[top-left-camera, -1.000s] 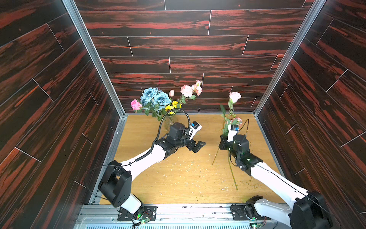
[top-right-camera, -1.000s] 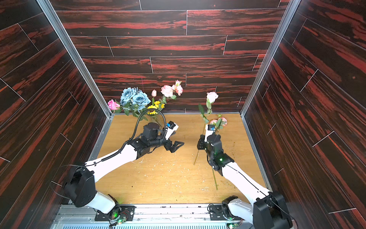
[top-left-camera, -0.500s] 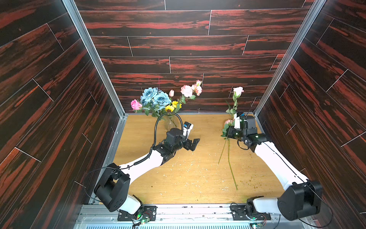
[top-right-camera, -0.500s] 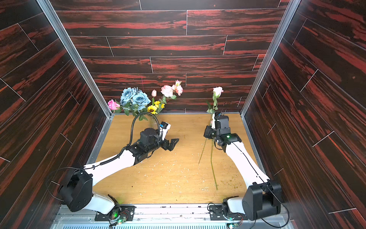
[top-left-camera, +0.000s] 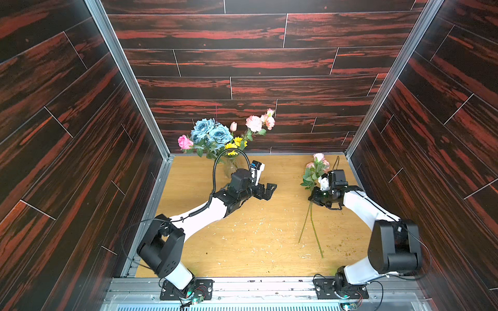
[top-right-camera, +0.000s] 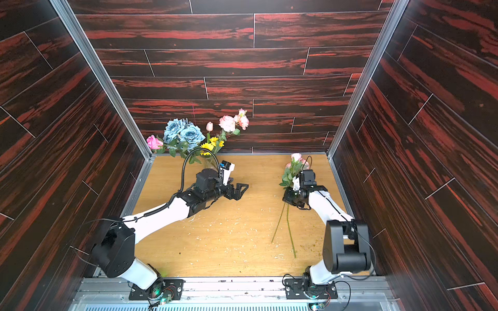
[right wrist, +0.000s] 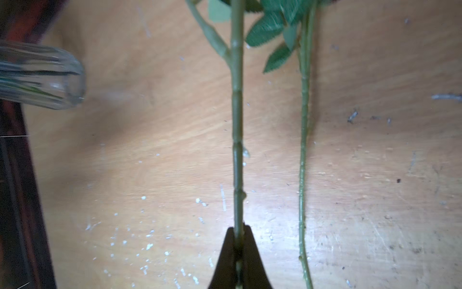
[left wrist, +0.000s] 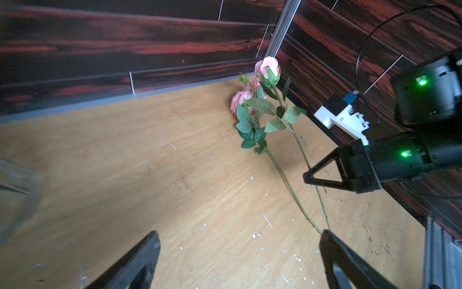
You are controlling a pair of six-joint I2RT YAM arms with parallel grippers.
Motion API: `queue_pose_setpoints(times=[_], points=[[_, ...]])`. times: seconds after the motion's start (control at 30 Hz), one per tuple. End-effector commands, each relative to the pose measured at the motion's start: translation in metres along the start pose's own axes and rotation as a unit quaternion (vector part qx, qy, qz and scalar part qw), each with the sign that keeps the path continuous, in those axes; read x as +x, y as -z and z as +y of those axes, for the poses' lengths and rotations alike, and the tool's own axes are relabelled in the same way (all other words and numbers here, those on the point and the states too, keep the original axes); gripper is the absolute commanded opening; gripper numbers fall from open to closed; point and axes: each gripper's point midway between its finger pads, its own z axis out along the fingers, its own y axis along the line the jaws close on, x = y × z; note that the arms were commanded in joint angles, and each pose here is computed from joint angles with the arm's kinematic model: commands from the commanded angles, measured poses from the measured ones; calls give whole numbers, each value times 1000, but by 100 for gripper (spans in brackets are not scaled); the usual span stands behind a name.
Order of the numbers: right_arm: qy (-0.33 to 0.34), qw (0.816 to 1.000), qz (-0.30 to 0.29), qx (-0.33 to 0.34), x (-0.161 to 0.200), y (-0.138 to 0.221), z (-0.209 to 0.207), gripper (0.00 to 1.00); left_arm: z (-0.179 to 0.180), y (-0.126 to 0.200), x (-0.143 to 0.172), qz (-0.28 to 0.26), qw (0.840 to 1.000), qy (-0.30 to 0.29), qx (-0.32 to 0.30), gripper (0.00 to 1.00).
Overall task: Pick out pink flowers from the vase
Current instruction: Place the flower at the center of the board.
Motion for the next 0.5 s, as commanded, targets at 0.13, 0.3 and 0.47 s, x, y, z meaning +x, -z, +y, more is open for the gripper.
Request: queue_pose_setpoints(times=[0.13,0.3,0.47], points=[[17,998,-9,51,-6,-20,-22,0,15,6,-13,-36,997,68,7,100],[14,998,9,58,-4,-40,-29,0,28,17,-26,-93,985,145,30,100],[15,996,22,86,6,-47,-40,1,31,24,-36,-121,975,173,71,100]])
